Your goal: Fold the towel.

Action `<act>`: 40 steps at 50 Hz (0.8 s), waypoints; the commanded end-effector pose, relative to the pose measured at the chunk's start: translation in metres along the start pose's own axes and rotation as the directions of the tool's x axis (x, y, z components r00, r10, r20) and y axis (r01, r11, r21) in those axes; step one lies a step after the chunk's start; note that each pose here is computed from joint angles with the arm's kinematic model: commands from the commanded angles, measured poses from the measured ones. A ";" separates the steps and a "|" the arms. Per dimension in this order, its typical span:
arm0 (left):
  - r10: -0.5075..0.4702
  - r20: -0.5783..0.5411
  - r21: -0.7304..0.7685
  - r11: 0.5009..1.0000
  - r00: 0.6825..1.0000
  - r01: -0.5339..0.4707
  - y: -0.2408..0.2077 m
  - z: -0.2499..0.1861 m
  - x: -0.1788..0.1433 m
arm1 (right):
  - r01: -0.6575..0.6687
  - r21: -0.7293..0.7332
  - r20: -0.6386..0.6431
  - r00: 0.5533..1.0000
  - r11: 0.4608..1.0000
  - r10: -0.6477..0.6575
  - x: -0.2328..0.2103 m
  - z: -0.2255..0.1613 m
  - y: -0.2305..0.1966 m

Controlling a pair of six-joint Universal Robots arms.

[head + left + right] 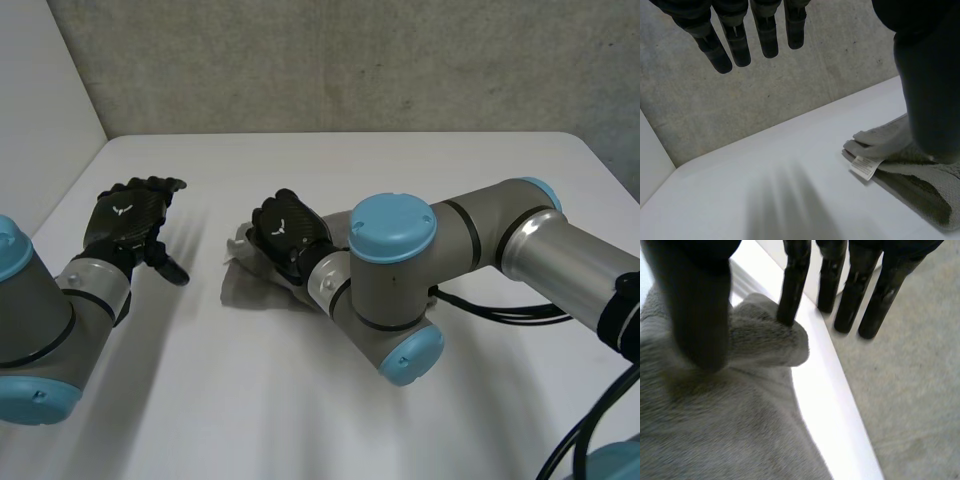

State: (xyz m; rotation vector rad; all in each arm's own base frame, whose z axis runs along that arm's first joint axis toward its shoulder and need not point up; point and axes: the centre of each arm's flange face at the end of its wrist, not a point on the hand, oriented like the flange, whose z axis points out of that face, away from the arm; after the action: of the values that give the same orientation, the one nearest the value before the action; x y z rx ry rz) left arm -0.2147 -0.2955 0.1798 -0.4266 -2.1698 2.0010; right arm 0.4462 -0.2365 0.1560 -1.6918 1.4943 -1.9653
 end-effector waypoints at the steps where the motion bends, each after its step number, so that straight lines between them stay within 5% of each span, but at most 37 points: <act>1: 0.003 -0.003 0.004 1.000 1.000 -0.003 -0.001 0.000 0.001 | -0.214 -0.034 -0.093 0.973 0.976 0.210 0.040 -0.010 -0.005; 8: 0.007 -0.030 0.016 1.000 1.000 -0.007 -0.004 -0.003 0.010 | -0.354 -0.199 -0.190 0.929 0.914 0.318 0.093 -0.050 0.033; 16: 0.018 -0.110 0.026 1.000 0.994 -0.016 -0.005 -0.013 0.037 | -0.429 -0.341 -0.225 0.901 0.837 0.370 0.090 -0.086 0.101; 26: 0.031 -0.272 0.015 0.999 0.962 -0.028 0.005 -0.015 0.081 | -0.435 -0.317 -0.225 0.898 0.843 0.379 0.078 -0.092 0.127; 40: 0.032 -0.266 0.036 0.999 0.964 -0.023 -0.004 -0.020 0.079 | -0.454 -0.287 -0.285 0.881 0.844 0.377 0.101 -0.098 0.124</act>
State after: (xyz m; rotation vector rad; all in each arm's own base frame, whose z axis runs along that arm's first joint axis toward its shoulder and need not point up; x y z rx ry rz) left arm -0.2893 -0.2516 0.1719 -0.7016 -1.9817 1.8388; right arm 0.2821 -0.3024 0.1169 -1.1809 2.1919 -1.6866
